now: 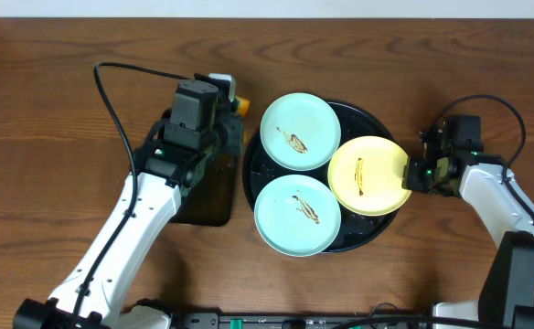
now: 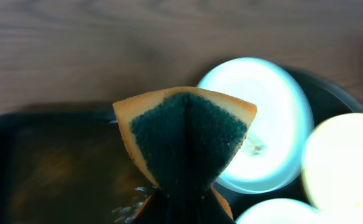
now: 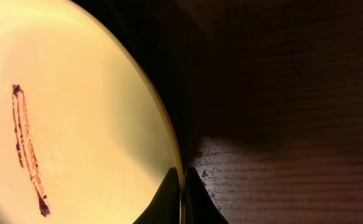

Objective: Clean dirty plates on tray and stack at the side
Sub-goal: 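Lift the sponge with the left gripper and carry it over the yellow plate, then scrub the yellow plate with the sponge while the right gripper holds it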

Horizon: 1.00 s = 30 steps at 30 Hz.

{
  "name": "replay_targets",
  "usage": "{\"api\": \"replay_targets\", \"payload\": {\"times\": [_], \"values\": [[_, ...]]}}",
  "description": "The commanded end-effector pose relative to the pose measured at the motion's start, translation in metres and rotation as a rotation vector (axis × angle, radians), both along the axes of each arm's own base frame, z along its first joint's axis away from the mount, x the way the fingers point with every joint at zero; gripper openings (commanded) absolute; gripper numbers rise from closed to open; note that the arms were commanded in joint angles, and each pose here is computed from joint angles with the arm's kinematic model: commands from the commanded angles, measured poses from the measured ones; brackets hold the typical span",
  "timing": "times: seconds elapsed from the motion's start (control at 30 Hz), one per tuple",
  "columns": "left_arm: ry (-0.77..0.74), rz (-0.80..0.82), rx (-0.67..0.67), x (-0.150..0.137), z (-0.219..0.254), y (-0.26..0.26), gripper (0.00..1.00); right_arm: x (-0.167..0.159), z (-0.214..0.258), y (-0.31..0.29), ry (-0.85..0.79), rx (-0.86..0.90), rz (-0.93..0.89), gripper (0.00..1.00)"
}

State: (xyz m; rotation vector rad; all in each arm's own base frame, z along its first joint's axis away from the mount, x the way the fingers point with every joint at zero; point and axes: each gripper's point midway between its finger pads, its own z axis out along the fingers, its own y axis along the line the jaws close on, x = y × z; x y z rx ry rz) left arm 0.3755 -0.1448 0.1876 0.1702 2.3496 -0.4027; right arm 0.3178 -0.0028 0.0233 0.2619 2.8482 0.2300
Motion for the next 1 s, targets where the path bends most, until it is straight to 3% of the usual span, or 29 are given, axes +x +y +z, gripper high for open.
{"api": "replay_targets", "payload": {"times": [0.0, 0.07, 0.17, 0.43, 0.7, 0.97], "values": [[0.023, -0.106, -0.243, -0.007, 0.022, -0.041, 0.07, -0.004, -0.005, -0.006, 0.024, -0.02, -0.01, 0.01], [0.027, -0.115, -0.336, -0.005, 0.031, -0.059, 0.07, -0.004, -0.005, -0.006, 0.025, -0.02, -0.01, 0.01], [0.039, -0.144, -0.372, -0.007, 0.028, -0.083, 0.08, -0.005, -0.005, -0.006, 0.027, -0.019, -0.01, 0.01], [0.224, -0.238, -0.257, -0.031, -0.021, -0.137, 0.07, -0.009, -0.006, -0.005, 0.044, -0.018, -0.009, 0.01], [0.277, -0.349, -0.191, -0.03, -0.031, -0.192, 0.07, -0.012, -0.007, -0.005, 0.057, -0.016, -0.01, 0.01], [0.272, -0.485, -0.186, -0.057, -0.068, -0.257, 0.07, -0.014, -0.007, -0.005, 0.069, -0.015, -0.01, 0.01]]}}
